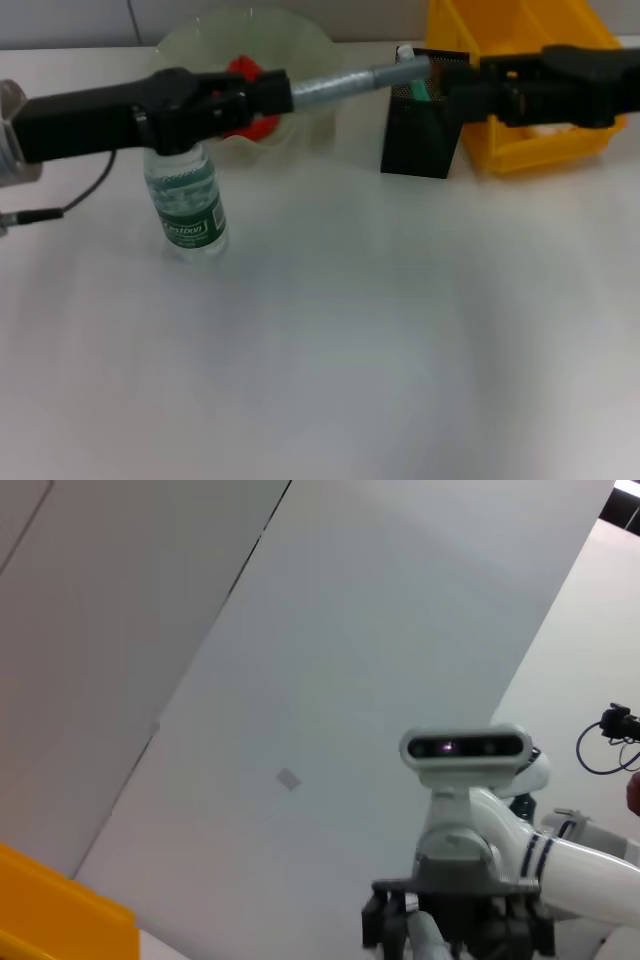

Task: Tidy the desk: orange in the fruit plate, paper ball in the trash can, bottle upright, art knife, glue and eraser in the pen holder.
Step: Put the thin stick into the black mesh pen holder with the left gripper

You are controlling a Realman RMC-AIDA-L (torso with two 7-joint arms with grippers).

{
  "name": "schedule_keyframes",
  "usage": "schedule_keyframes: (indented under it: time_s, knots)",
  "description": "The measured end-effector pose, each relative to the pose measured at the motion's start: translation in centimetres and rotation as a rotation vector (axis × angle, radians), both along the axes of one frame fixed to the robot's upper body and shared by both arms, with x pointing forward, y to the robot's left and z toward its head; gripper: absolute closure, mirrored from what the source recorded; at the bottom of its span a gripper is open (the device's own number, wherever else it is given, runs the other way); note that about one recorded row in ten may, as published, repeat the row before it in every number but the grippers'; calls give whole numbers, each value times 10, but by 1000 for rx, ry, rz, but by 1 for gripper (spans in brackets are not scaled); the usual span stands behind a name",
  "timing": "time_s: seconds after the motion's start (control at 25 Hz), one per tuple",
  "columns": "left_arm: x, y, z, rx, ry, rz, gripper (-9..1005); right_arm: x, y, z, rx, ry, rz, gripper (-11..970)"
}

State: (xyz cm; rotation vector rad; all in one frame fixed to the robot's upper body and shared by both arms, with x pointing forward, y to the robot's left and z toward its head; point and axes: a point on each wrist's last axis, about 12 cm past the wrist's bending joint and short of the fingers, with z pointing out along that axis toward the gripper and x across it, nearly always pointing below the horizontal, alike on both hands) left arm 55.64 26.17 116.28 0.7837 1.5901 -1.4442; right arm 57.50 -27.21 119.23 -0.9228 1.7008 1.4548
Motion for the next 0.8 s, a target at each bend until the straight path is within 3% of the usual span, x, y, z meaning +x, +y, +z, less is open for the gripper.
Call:
schedule_keyframes:
  time_s: [0.16,0.2,0.4,0.6,0.8]
  knots:
    - [5,7,12,20,-41,5,823,-8,-15,-8,-37,0,-43,286]
    - [10,9,23,48,-76,4,826,-16,-26,-14,-58,-10,-68,255]
    - [22,3,47,141,-142,-17,827,-37,-41,-24,-96,-47,-63,149]
    - [42,-24,78,343,-230,-50,828,-66,-48,-35,-107,-94,26,120]
    - [60,-63,106,499,-299,-106,829,-79,-47,-44,-157,-85,36,121]
